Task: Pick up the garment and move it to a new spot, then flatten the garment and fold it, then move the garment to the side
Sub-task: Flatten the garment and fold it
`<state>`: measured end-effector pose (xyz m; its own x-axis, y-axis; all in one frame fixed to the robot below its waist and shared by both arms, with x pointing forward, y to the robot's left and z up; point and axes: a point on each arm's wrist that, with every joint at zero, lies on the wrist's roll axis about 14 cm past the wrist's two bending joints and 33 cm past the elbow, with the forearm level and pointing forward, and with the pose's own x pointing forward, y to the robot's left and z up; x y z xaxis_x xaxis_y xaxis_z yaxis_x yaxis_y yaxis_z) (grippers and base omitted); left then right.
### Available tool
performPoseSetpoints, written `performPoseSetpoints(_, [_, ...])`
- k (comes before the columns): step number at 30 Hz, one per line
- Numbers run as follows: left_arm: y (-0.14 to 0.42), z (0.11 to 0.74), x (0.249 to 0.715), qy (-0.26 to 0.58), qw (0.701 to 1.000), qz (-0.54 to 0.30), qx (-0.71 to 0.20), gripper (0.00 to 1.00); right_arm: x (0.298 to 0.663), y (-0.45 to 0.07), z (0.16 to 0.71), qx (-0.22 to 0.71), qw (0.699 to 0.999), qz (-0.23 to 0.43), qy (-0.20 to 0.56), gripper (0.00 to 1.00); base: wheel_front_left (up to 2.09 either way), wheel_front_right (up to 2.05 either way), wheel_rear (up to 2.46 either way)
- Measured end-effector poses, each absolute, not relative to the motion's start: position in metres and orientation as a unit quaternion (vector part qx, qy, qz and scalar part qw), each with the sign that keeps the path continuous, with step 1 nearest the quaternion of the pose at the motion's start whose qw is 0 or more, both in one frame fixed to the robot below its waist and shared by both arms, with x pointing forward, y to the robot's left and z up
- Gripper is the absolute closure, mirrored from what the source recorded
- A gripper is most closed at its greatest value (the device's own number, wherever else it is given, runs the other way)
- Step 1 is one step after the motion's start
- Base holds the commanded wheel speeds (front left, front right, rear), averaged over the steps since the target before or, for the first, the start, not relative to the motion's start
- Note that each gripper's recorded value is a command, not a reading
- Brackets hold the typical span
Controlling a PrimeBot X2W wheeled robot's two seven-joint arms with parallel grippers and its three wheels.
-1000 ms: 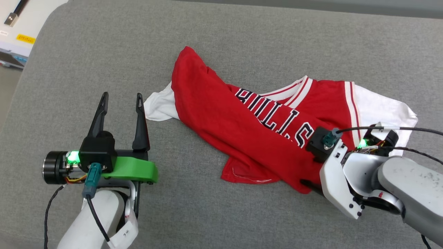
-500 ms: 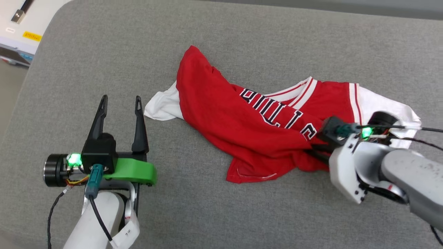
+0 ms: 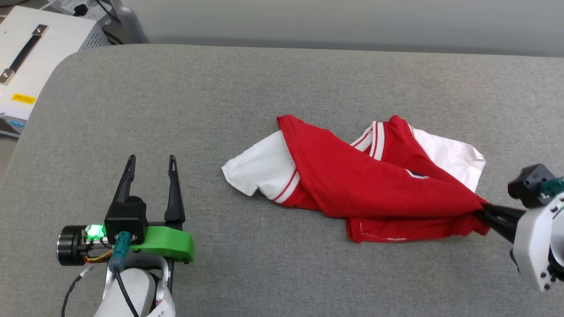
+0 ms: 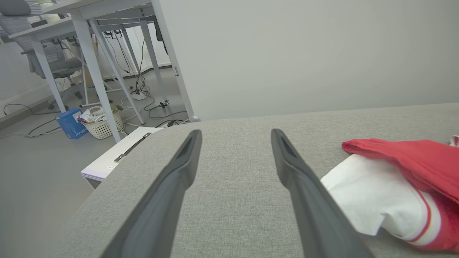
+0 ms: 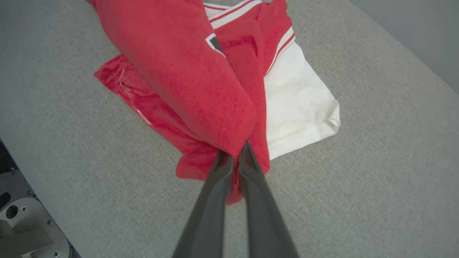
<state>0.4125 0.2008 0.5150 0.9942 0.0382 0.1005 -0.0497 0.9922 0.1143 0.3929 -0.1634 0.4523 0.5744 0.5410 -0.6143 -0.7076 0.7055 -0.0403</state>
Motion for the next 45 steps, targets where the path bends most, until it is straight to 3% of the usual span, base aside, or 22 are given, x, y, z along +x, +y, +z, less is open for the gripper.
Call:
performPoseSetpoints(9, [0.196, 0.509, 0.410, -0.041, 0.998, 0.013, 0.055, 0.00, 0.319, -0.191, 0.380, -0.076, 0.854, 0.308, 0.413, 1.00, 0.00, 0.00, 0.00])
performPoseSetpoints(12, [0.197, 0.505, 0.409, -0.035, 0.998, 0.014, 0.056, 0.00, 0.318, -0.187, 0.372, -0.067, 0.857, 0.302, 0.413, 1.00, 0.00, 0.00, 0.00])
performPoseSetpoints(13, [0.198, 0.504, 0.408, -0.033, 0.998, 0.015, 0.057, 0.00, 0.325, -0.186, 0.374, -0.062, 0.866, 0.296, 0.398, 0.62, 0.00, 0.00, 0.00])
performPoseSetpoints(14, [0.198, 0.505, 0.408, -0.034, 0.998, 0.015, 0.058, 0.00, 0.330, -0.184, 0.378, -0.056, 0.874, 0.291, 0.385, 0.04, 0.00, 0.00, 0.00])
performPoseSetpoints(15, [0.199, 0.506, 0.407, -0.035, 0.998, 0.016, 0.058, 0.00, 0.337, -0.182, 0.383, -0.051, 0.883, 0.288, 0.367, 0.00, 0.00, 0.00, 0.00])
performPoseSetpoints(24, [0.202, 0.532, 0.412, -0.071, 0.995, -0.001, 0.067, 0.00, 0.378, -0.181, 0.465, -0.032, 0.947, 0.258, 0.188, 0.00, 0.00, 0.00, 0.00])
performPoseSetpoints(30, [0.184, 0.590, 0.460, -0.114, 0.986, -0.087, 0.091, 0.00, 0.386, -0.193, 0.509, -0.020, 0.975, 0.204, 0.088, 0.00, 0.00, 0.00, 0.00])
performPoseSetpoints(33, [0.172, 0.589, 0.481, -0.061, 0.986, -0.125, 0.094, 0.00, 0.385, -0.192, 0.508, -0.017, 0.978, 0.192, 0.081, 0.00, 0.00, 0.00, 0.00])
performPoseSetpoints(35, [0.142, 0.564, 0.498, 0.057, 0.977, -0.179, 0.099, 0.00, 0.383, -0.188, 0.501, -0.015, 0.979, 0.186, 0.088, 0.00, 0.00, 0.00, 0.00])
performPoseSetpoints(40, [0.093, 0.513, 0.485, 0.231, 0.926, -0.278, 0.110, 0.00, 0.385, -0.188, 0.494, -0.016, 0.979, 0.178, 0.098, 0.00, 0.00, 0.00, 0.00])
performPoseSetpoints(45, [0.076, 0.484, 0.479, 0.325, 0.878, -0.325, 0.133, 0.00, 0.387, -0.189, 0.485, -0.017, 0.978, 0.174, 0.112, 0.00, 0.00, 0.00, 0.00])
